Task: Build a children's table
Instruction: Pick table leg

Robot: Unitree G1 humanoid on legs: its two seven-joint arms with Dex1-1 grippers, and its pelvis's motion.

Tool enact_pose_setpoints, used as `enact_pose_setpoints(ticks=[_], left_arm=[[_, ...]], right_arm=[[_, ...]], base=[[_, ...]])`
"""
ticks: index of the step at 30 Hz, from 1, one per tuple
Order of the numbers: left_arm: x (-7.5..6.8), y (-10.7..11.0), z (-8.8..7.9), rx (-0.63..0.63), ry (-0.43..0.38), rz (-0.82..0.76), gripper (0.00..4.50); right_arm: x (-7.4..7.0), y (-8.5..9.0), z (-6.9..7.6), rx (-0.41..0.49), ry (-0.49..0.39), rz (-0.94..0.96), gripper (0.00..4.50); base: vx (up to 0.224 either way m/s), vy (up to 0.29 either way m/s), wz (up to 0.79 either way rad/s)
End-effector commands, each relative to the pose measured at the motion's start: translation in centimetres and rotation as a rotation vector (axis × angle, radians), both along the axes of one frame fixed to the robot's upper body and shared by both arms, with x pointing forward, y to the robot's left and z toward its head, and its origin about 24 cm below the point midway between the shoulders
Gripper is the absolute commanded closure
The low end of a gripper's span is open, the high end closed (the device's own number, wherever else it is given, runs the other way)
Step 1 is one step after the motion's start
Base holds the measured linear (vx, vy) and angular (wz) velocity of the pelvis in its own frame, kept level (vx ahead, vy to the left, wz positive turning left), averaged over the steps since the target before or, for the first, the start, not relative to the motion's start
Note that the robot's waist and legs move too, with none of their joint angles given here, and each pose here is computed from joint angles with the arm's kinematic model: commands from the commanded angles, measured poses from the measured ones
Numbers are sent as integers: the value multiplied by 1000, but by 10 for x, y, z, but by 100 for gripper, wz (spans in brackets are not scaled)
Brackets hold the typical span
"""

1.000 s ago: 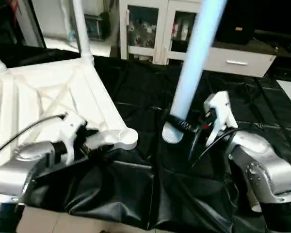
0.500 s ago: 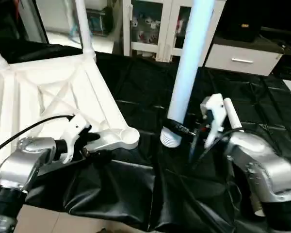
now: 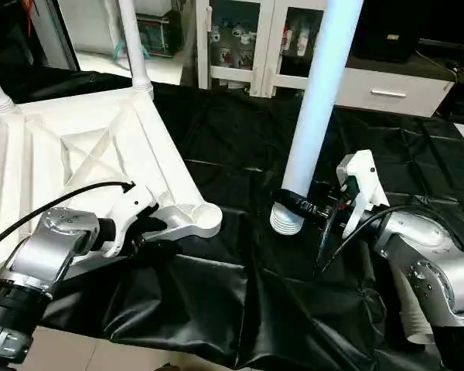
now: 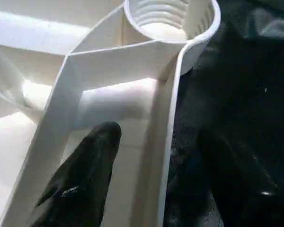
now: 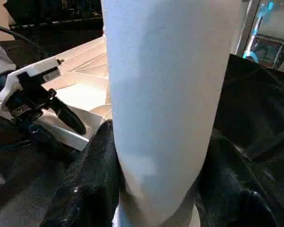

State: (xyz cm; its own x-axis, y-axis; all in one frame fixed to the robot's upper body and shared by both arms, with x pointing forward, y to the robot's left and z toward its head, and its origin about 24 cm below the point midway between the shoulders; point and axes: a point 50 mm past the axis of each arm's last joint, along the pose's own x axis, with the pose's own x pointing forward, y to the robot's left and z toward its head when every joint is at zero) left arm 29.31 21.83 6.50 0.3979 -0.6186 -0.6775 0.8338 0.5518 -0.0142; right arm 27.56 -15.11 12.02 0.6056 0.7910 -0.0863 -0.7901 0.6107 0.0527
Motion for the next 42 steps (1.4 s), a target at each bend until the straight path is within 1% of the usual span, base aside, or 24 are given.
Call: enact_pose_setpoints(ticks=[1,4,6,8,11,12,13,16,18,19,22,23,24,27,28,29,30,32,33,34,35,36,37,42], left_arm=[[-1,3,-1,49,22,-1,179],[-3,5,1,49,33,16,218],[-5,7,3,50,40,22,218],[-6,7,4,49,41,25,260],[-7,8,4,53,39,29,265],[-7,9,5,58,33,33,292],[-7,9,5,59,32,33,306],[-9,9,4,64,33,23,311],[-10,8,4,66,33,18,344],[-9,8,3,67,21,17,344],[-7,4,2,56,-17,11,374],[-7,3,1,57,-20,4,374],[-8,2,0,60,-24,-7,391],[-9,-2,-4,65,-39,-36,398],[-10,-7,-8,67,-56,-64,418],[-11,-12,-11,57,-70,-95,418],[-12,-16,-12,50,-76,-111,432],[-12,-31,-14,17,-121,-174,438],[-12,-45,-12,-21,-156,-233,444],[-12,-45,-12,-22,-156,-233,448],[-11,-57,-9,-74,-183,-277,450],[-11,-58,-8,-79,-184,-279,450],[-10,-66,-6,-102,-197,-301,450],[-7,-71,-7,-91,-198,-349,450]], right_arm=[[2,-3,6,-6,-30,3,263],[3,-2,7,-9,-33,11,263],[3,-1,7,-12,-34,16,263],[3,-1,7,-13,-34,17,263],[4,0,6,-17,-35,24,263],[4,0,6,-17,-35,26,263],[4,0,6,-17,-35,26,263],[4,1,6,-18,-35,31,263],[5,2,6,-18,-36,33,263],[5,2,6,-17,-36,35,263],[5,3,6,-7,-34,36,263],[5,4,6,-3,-32,36,263],[5,4,6,4,-30,34,263],[5,5,5,20,-24,29,263],[6,6,5,39,-20,17,263],[7,7,4,59,-13,3,263],[7,8,4,69,-9,-4,263],[9,10,3,108,5,-27,264],[8,13,3,139,18,-14,264],[8,13,3,139,18,-14,264],[7,16,3,149,24,4,264],[7,17,3,150,25,6,264],[5,20,3,154,31,28,264],[2,27,1,144,51,83,264]], base=[[0,0,0],[0,0,0],[0,0,0],[0,0,0],[0,0,0],[0,0,0],[0,0,0],[0,0,0],[0,0,0],[0,0,0],[0,0,0],[0,0,0],[0,0,0],[0,0,0],[0,0,0],[0,0,0],[0,0,0],[0,0,0],[0,0,0],[0,0,0],[0,0,0],[0,0,0],[0,0,0],[0,0,0]])
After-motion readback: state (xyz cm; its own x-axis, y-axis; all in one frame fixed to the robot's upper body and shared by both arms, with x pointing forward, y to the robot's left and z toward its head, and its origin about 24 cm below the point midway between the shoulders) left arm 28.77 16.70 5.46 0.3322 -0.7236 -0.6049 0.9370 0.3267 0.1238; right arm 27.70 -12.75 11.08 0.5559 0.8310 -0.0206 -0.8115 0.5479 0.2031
